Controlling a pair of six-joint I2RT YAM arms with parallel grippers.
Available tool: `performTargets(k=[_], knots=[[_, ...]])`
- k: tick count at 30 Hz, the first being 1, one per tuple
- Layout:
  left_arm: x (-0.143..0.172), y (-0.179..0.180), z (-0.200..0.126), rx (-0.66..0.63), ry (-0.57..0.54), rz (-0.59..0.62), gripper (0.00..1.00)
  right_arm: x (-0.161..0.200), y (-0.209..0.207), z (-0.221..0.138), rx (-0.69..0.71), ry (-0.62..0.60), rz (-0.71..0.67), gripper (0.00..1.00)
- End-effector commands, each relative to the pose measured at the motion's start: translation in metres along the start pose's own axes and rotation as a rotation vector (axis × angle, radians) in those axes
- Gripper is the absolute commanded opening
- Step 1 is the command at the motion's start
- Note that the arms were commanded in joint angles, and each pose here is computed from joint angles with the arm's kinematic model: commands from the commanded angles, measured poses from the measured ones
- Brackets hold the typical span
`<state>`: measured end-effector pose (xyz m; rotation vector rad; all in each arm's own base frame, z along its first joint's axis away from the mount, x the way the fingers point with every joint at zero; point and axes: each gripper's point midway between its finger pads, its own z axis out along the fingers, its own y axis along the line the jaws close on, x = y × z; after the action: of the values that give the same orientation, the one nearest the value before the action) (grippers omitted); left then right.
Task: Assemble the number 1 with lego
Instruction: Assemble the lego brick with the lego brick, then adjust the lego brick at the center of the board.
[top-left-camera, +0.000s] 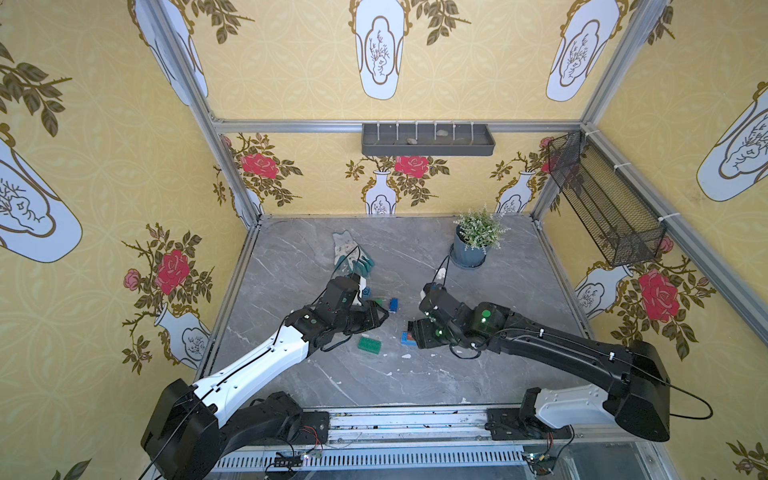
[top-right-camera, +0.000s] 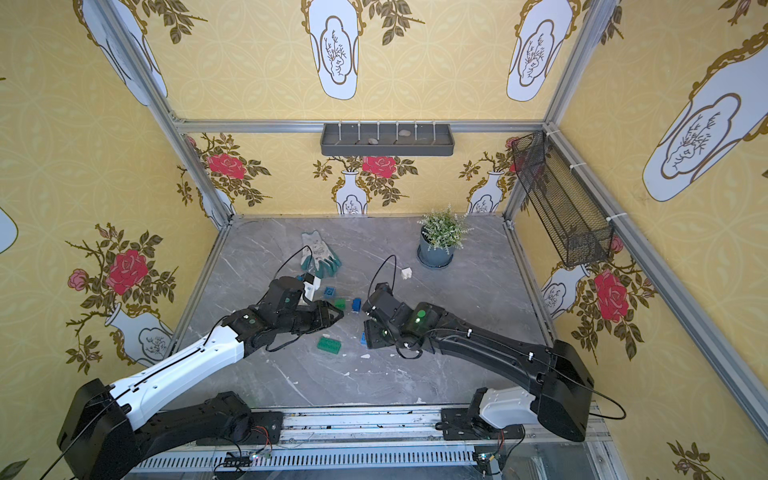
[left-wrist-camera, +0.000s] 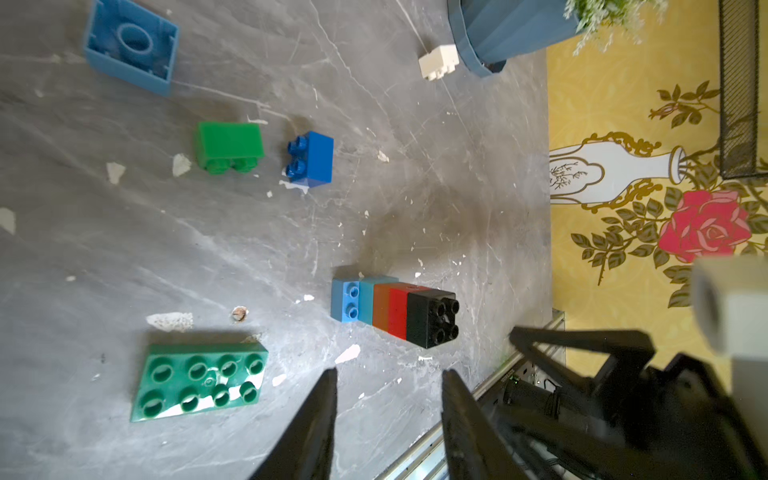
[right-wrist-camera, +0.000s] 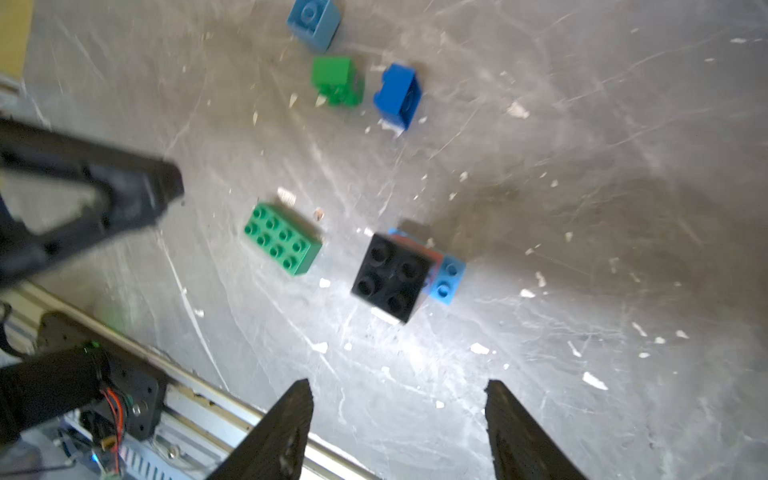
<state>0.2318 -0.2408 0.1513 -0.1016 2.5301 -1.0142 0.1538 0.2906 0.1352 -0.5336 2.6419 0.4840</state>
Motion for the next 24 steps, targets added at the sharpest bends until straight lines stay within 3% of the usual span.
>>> performTargets(k=[1, 8, 13, 24], knots=[[-0.005, 0.009, -0.007, -0.036, -0.050, -0.009, 0.44, -0.003, 0.005, 0.011, 0.052, -0.071, -0.036, 0.75], [-0.002, 0.019, -0.019, -0.051, -0.082, -0.024, 0.45, 0.007, 0.001, 0.035, 0.118, -0.054, 0.097, 0.80], [0.002, 0.024, -0.023, -0.061, -0.079, -0.022, 0.45, 0.000, 0.009, 0.049, 0.124, -0.052, 0.094, 0.75], [-0.001, 0.022, -0.025, -0.053, -0.092, -0.016, 0.45, -0.009, -0.019, 0.059, 0.236, -0.012, 0.129, 0.61]])
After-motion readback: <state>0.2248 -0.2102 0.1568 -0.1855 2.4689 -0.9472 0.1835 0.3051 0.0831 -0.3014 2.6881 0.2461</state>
